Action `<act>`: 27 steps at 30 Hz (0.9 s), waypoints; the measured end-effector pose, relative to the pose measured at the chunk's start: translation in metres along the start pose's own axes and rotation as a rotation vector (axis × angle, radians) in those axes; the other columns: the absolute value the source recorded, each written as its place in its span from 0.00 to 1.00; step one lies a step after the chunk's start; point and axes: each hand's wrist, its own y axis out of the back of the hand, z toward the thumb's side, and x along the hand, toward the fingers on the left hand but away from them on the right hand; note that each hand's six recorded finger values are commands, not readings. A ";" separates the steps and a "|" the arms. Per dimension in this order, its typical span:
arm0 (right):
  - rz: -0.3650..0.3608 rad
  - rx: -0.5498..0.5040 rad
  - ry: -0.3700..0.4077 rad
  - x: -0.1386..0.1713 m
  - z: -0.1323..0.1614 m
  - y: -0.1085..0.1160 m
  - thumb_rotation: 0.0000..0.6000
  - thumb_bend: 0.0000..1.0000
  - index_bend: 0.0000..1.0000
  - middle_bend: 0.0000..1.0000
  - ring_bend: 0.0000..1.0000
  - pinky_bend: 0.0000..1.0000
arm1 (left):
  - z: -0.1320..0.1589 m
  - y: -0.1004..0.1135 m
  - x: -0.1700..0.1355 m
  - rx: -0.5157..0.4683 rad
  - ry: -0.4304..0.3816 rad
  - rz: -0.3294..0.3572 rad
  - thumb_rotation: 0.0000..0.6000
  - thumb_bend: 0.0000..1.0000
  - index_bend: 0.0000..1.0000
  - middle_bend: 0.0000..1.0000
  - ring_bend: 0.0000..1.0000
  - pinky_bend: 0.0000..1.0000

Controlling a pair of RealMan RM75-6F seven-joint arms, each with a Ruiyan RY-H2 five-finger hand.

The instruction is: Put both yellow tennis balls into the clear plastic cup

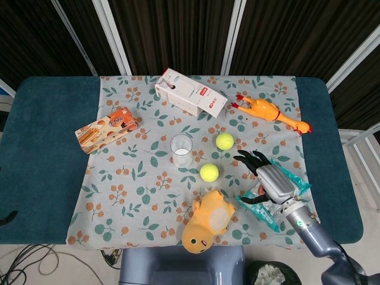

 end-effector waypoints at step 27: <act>0.020 0.094 -0.141 -0.091 0.020 -0.089 1.00 0.19 0.19 0.14 0.26 0.04 | -0.004 -0.003 0.006 0.004 0.024 -0.011 1.00 0.00 0.06 0.00 0.00 0.11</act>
